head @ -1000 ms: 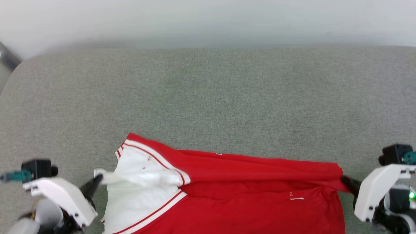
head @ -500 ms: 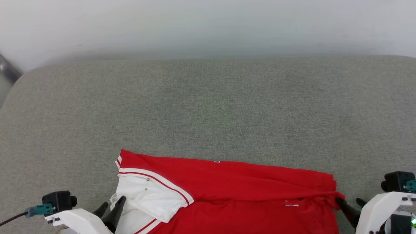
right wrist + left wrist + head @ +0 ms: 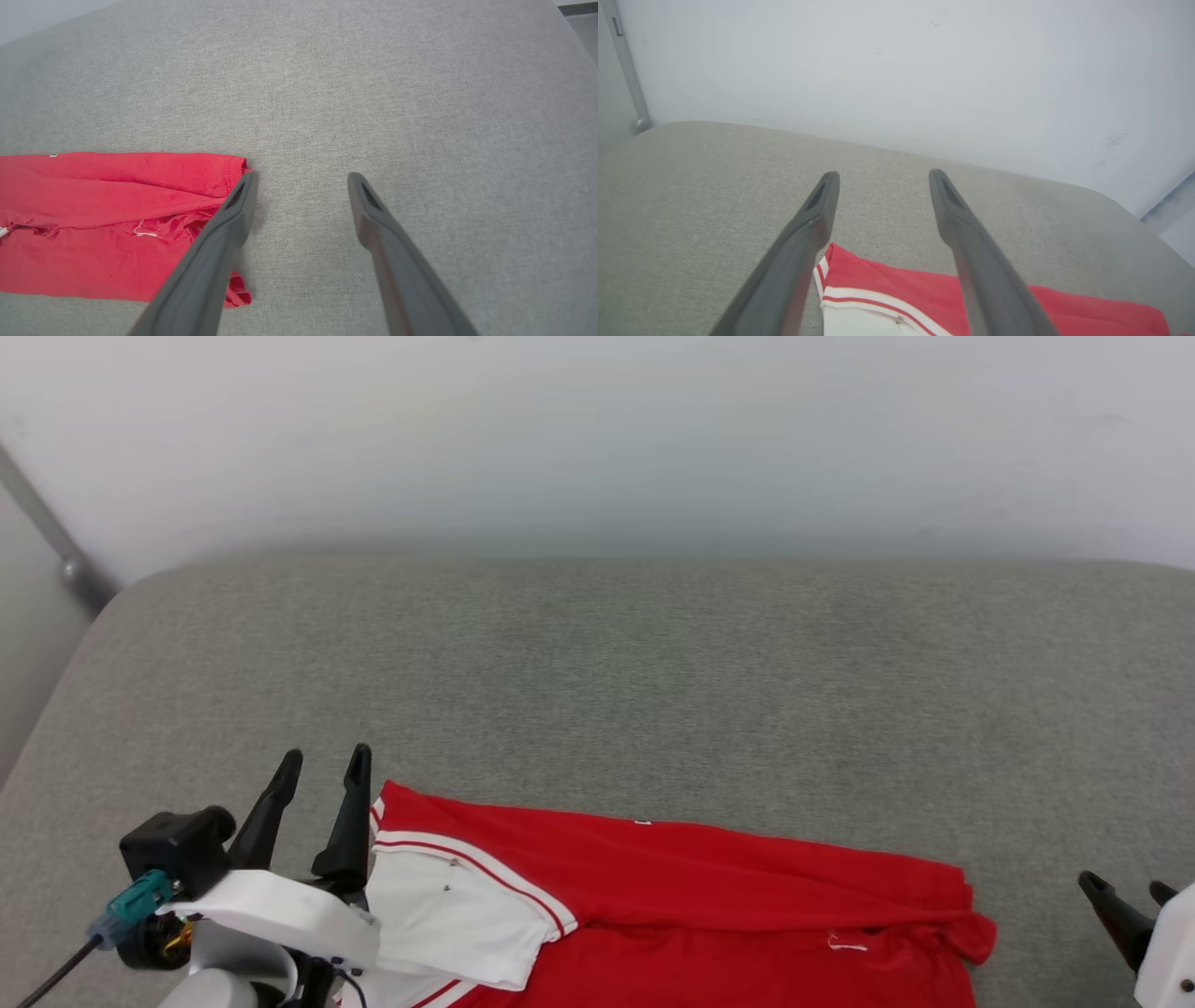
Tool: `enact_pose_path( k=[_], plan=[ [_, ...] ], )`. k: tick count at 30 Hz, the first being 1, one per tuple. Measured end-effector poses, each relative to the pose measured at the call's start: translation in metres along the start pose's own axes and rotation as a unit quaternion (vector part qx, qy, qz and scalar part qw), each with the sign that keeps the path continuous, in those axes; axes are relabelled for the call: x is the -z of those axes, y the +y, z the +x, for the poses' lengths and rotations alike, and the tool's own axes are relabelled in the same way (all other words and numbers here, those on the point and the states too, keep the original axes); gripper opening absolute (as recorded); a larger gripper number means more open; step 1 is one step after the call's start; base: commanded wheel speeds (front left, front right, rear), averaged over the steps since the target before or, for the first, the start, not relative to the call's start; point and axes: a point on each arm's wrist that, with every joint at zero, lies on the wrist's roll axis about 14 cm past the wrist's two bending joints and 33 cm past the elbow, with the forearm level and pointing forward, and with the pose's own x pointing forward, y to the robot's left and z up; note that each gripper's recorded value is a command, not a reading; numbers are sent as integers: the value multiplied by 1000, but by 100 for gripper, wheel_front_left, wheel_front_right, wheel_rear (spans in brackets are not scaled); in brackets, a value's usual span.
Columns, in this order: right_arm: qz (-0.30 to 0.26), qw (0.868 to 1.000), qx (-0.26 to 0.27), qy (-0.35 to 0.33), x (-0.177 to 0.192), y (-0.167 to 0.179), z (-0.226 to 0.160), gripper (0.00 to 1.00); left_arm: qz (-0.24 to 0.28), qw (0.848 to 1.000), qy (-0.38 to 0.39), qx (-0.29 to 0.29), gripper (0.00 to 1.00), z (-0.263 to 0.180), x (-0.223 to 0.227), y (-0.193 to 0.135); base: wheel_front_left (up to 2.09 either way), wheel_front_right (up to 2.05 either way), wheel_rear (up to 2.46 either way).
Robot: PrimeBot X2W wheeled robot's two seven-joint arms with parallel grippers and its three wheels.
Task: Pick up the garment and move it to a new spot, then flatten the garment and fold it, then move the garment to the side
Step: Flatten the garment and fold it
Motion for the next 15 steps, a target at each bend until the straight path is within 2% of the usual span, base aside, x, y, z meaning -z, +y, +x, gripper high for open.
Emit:
enact_pose_path(
  k=[7, 15],
  plan=[
    [3, 999, -5, 54, 10, 5, 12, 100, 51, 995, -82, -3, 100, -3, -34, -5, 0, 0, 0],
    [14, 988, -45, 150, 50, 37, 41, 100, 75, 991, -105, -33, 100, -11, -40, 9, 0, 0, 0]
  ],
)
